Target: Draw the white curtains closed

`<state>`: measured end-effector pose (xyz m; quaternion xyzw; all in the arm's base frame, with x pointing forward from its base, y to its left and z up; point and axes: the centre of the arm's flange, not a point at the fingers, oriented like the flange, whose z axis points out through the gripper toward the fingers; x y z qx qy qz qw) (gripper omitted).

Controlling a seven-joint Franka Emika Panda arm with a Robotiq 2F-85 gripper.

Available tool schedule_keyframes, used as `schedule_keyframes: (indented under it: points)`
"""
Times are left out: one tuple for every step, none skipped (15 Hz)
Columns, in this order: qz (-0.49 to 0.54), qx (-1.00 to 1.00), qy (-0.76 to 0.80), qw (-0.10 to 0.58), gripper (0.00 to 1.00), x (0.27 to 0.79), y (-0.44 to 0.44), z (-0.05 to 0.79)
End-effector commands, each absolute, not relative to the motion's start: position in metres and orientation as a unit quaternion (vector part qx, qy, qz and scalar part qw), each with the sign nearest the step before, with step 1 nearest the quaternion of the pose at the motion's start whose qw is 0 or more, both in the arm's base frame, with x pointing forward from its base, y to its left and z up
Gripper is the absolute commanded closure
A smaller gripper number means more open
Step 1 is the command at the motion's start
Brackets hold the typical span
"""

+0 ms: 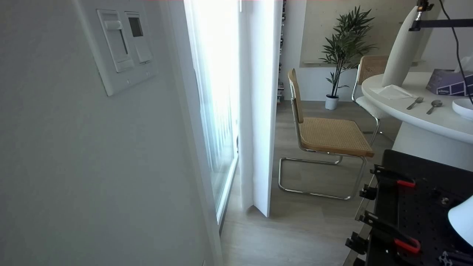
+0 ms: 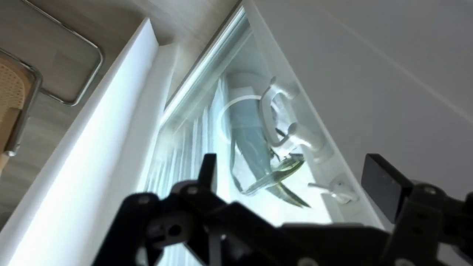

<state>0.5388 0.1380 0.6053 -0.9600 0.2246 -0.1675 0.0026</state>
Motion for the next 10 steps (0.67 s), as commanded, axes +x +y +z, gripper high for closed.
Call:
schedule_keyframes:
  points:
    - [-0.214,-0.928,0.303,-0.026,0.0,0.526,0.107,0.623]
    - [-0.232,-0.918,0.319,-0.039,0.0,0.524,0.097,0.627]
    - [-0.246,-0.907,0.338,-0.052,0.0,0.52,0.086,0.631]
    - [-0.26,-0.896,0.354,-0.066,0.0,0.516,0.075,0.634]
    - [-0.275,-0.884,0.369,-0.08,0.0,0.516,0.064,0.638]
    - [-0.291,-0.875,0.376,-0.094,0.0,0.518,0.055,0.64]
    - [-0.304,-0.866,0.382,-0.107,0.0,0.52,0.047,0.642]
    - [-0.314,-0.861,0.381,-0.122,0.0,0.526,0.04,0.643]
    - [-0.326,-0.856,0.377,-0.137,0.0,0.532,0.035,0.644]
    - [-0.342,-0.851,0.369,-0.153,0.0,0.541,0.031,0.645]
